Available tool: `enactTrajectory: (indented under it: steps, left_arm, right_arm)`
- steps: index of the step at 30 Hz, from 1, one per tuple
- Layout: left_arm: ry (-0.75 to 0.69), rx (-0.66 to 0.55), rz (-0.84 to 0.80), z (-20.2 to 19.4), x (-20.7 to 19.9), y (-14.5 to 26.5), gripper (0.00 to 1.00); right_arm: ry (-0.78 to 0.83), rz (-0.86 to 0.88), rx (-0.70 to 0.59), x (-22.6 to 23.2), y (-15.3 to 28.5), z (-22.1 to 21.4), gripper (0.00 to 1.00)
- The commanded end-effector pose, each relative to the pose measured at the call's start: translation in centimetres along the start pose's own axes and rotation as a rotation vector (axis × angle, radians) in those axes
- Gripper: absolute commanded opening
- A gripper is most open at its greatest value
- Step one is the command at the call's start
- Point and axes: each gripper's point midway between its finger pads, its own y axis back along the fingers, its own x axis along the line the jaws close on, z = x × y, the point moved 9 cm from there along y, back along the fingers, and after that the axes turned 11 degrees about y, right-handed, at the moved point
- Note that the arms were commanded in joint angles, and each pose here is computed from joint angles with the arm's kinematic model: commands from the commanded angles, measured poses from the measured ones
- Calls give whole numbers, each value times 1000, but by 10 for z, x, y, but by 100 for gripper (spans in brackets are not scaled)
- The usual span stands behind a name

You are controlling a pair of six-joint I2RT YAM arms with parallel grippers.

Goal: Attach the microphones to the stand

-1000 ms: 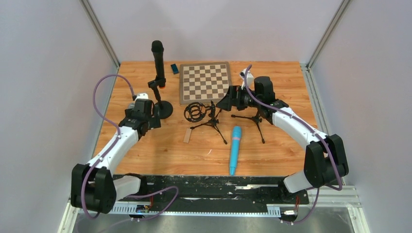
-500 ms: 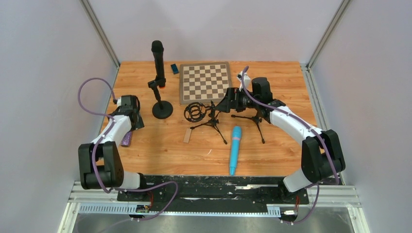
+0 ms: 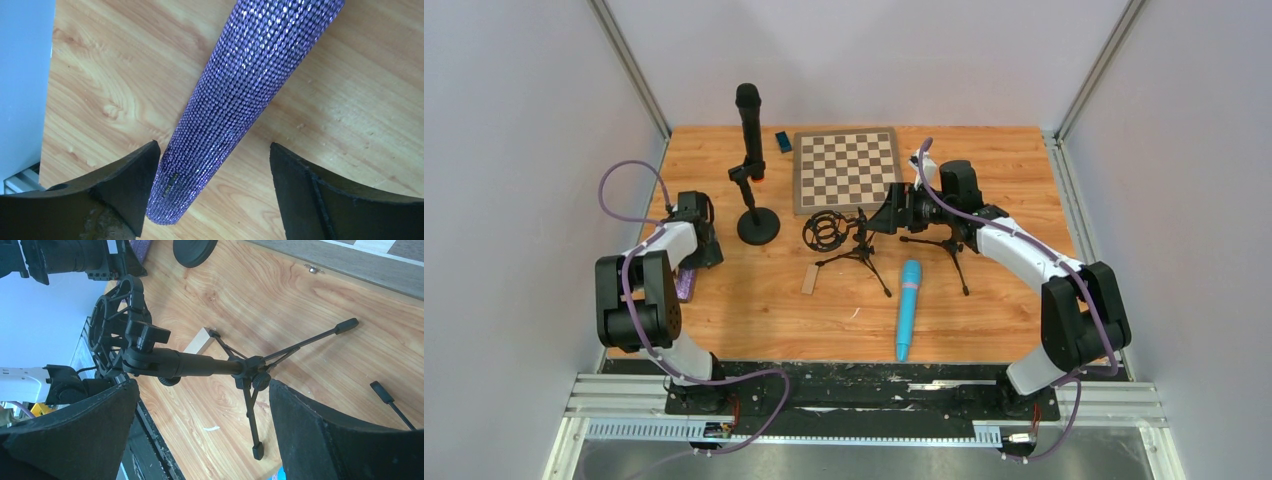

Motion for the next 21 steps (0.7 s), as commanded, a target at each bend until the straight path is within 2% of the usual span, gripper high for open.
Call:
enactTrajectory:
  steps: [1, 2, 5, 8, 11, 14, 21]
  left_arm:
    - [-12, 49, -30, -3, -4, -12, 85]
    - [-14, 53, -35, -3, -5, -12, 83]
    - [-15, 59, -59, -4, -6, -12, 69]
    - [-17, 70, -77, -6, -8, -12, 66]
    - [-17, 92, -125, -8, -11, -9, 51]
    - [-9, 109, -187, -12, -13, -4, 42]
    - [82, 146, -486, -36, -23, 22, 40]
  right_arm:
    - [26, 18, -29, 4, 2, 13, 100]
    - [26, 16, -27, 4, 2, 13, 100]
    - [33, 14, -29, 5, 2, 14, 100]
    - [44, 6, -31, 6, 4, 15, 100]
    - [46, -1, -31, 6, 5, 16, 100]
    - [46, 0, -31, 6, 6, 16, 100]
    - [45, -1, -30, 7, 7, 15, 100]
